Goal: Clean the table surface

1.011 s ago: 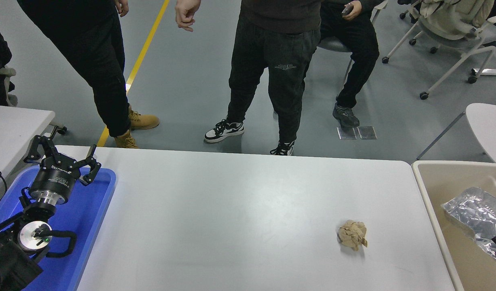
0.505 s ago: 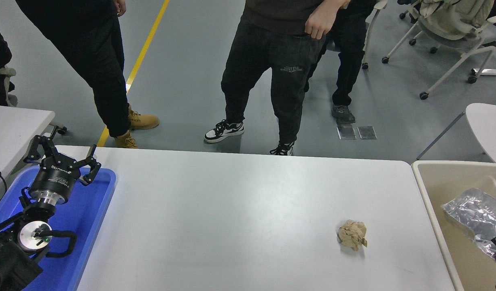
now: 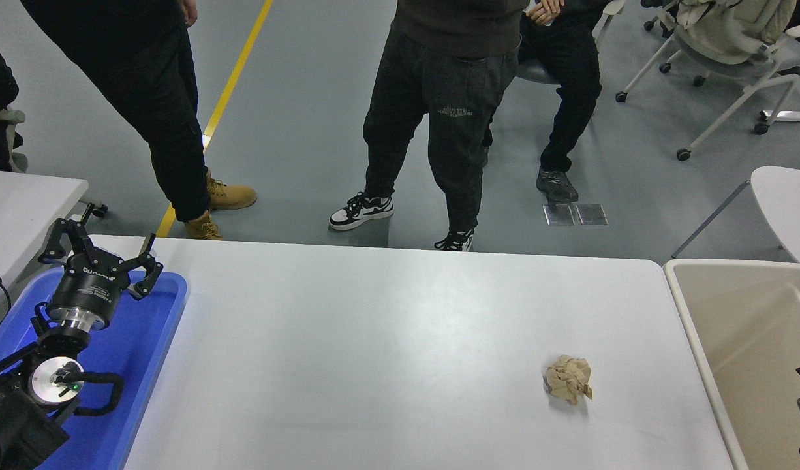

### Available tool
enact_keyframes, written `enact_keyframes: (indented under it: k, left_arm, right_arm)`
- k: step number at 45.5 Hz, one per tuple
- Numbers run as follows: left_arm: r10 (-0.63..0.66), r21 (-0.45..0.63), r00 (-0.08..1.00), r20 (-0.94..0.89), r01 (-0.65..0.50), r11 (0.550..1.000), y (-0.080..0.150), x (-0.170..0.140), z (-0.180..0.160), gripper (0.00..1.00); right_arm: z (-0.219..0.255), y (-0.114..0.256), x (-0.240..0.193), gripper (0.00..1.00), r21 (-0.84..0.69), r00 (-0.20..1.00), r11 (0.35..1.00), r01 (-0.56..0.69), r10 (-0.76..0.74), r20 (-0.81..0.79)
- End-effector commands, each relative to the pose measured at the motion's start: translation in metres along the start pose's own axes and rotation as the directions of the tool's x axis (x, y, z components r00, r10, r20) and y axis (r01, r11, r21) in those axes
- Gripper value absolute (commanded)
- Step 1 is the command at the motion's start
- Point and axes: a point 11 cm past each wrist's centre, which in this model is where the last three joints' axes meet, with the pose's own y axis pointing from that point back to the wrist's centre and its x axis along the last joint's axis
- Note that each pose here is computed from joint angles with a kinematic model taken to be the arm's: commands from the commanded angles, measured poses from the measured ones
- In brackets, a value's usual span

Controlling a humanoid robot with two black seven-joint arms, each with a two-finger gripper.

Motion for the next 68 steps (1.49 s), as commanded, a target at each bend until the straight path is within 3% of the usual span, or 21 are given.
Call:
enact_keyframes:
  k: [1, 13, 23, 33, 41, 60, 68]
  left_arm:
    - [0.0, 0.0, 1.0, 0.0, 0.0, 1.0, 0.0, 0.0, 0.0, 1.0]
    - [0.0, 0.0, 1.0, 0.0, 0.0, 1.0, 0.0, 0.0, 0.0, 1.0]
    - [0.0, 0.0, 1.0, 0.0, 0.0, 1.0, 0.0, 0.0, 0.0, 1.0]
    - [0.0, 0.0, 1.0, 0.0, 0.0, 1.0, 0.0, 0.0, 0.0, 1.0]
    - [0.0, 0.0, 1.0, 0.0, 0.0, 1.0, 0.0, 0.0, 0.0, 1.0]
    - [0.0, 0.0, 1.0, 0.0, 0.0, 1.0, 0.0, 0.0, 0.0, 1.0]
    - [0.0, 0.0, 1.0, 0.0, 0.0, 1.0, 0.0, 0.0, 0.0, 1.0]
  right_arm:
    - [-0.026, 0.001, 0.023, 0.98, 0.037, 0.992, 0.999, -0.013, 0.008, 0.123]
    - [-0.082, 0.011, 0.053, 0.97, 0.173, 0.929, 0.985, -0.014, -0.051, 0.367]
    - [-0.126, 0.025, 0.081, 0.97, 0.359, 0.889, 0.929, -0.092, -0.086, 0.449]
    - [-0.173, 0.051, 0.107, 0.98, 0.553, 0.792, 0.811, -0.189, -0.207, 0.574]
    - [-0.218, 0.087, 0.123, 0.98, 0.668, 0.652, 0.707, -0.234, -0.395, 0.647]
    - [-0.264, 0.152, 0.133, 0.98, 0.802, 0.492, 0.466, -0.374, -0.633, 0.597]
    - [-0.261, 0.157, 0.111, 0.98, 0.804, 0.416, 0.456, -0.381, -0.692, 0.59]
